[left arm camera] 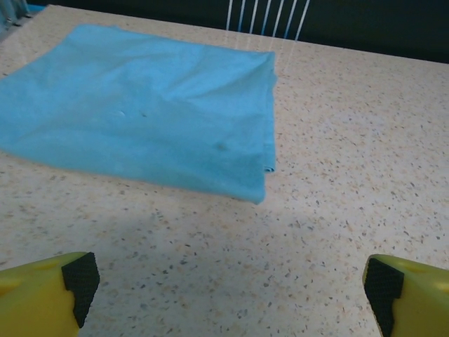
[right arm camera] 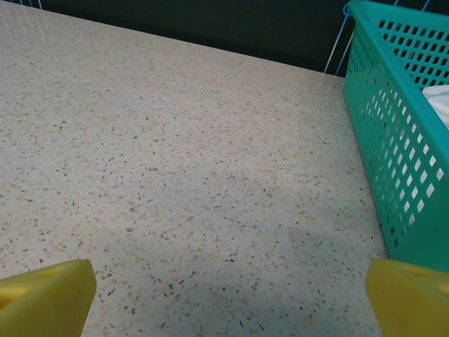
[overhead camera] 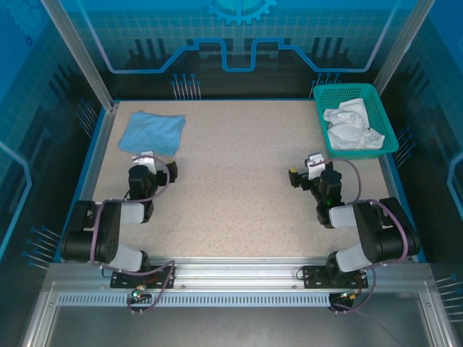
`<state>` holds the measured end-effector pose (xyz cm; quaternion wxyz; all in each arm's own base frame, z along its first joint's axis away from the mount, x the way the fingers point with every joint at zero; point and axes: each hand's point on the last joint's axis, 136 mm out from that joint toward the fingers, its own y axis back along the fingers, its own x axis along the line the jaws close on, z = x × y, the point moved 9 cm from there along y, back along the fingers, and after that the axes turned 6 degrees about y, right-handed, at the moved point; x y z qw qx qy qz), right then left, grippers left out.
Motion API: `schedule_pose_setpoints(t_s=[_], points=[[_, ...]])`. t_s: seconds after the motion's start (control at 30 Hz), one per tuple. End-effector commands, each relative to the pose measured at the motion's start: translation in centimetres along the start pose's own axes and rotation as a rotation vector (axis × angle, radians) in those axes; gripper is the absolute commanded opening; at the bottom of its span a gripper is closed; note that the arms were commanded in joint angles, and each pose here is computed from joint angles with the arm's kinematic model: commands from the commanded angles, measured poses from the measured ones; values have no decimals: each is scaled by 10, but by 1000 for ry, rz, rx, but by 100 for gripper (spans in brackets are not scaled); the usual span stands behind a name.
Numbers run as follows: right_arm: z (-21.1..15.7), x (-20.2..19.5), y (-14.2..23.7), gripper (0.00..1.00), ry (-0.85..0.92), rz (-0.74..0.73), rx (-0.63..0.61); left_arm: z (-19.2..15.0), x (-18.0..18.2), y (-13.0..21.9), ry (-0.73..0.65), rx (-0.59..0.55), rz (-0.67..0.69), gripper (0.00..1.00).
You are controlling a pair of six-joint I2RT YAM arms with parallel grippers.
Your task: Fold and stack the t-shirts
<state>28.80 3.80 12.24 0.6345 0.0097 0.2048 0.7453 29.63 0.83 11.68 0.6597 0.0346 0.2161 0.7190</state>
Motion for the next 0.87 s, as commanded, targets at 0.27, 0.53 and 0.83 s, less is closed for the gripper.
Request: schedule_pose_setpoints(t_s=[0.27, 0.53, 0.83], points=[[9, -21, -21, 100, -100, 19, 79, 10, -11, -12, -61, -13, -38, 99], [9, -22, -21, 100, -102, 21, 77, 10, -12, -12, -63, -12, -42, 99], [9, -21, -21, 100, -102, 22, 77, 9, -13, -13, -69, -4, -53, 99]])
